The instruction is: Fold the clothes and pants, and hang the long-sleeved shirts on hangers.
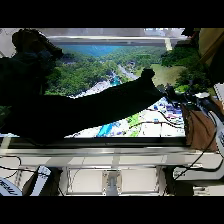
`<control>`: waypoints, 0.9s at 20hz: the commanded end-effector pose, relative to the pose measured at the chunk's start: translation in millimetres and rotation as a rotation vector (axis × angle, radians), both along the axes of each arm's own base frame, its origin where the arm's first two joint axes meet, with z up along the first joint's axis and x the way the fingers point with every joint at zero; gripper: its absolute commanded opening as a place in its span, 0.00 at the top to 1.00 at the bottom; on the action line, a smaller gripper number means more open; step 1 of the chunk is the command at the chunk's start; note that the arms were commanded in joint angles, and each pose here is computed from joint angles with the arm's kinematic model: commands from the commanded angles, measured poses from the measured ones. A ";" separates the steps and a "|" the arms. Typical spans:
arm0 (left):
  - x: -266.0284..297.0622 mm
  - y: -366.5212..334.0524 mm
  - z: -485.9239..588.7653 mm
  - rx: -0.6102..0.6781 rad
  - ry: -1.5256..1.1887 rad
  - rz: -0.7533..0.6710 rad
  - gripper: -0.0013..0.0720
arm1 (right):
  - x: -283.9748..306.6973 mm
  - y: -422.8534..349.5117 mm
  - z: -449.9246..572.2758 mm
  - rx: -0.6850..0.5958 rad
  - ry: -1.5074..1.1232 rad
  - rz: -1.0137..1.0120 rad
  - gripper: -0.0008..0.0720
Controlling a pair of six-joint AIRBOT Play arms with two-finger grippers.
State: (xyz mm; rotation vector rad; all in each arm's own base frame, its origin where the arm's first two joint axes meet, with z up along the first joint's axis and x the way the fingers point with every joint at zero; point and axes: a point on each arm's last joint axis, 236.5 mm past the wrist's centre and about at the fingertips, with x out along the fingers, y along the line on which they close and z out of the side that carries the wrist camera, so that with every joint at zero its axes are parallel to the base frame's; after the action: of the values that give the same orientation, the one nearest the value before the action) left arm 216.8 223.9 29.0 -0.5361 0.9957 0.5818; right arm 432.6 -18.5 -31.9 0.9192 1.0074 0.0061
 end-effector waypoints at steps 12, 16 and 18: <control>-3.6 -6.2 -53.6 -0.151 0.101 -0.004 0.96 | -230.9 -89.3 -8.2 -0.344 0.364 -0.076 0.97; -21.1 -20.3 -76.3 -0.192 0.168 -0.012 0.96 | -236.9 -85.1 -18.3 -0.333 0.384 -0.072 0.52; -28.6 -31.4 -87.7 -0.229 0.192 -0.014 0.75 | -239.9 -81.3 -16.1 -0.321 0.394 -0.062 0.33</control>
State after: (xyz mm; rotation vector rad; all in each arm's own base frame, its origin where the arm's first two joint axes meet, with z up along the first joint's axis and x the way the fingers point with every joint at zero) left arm 200.2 205.4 -43.8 -0.6609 1.2003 0.5298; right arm 200.1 -105.1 -45.3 0.6580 1.2704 -0.3979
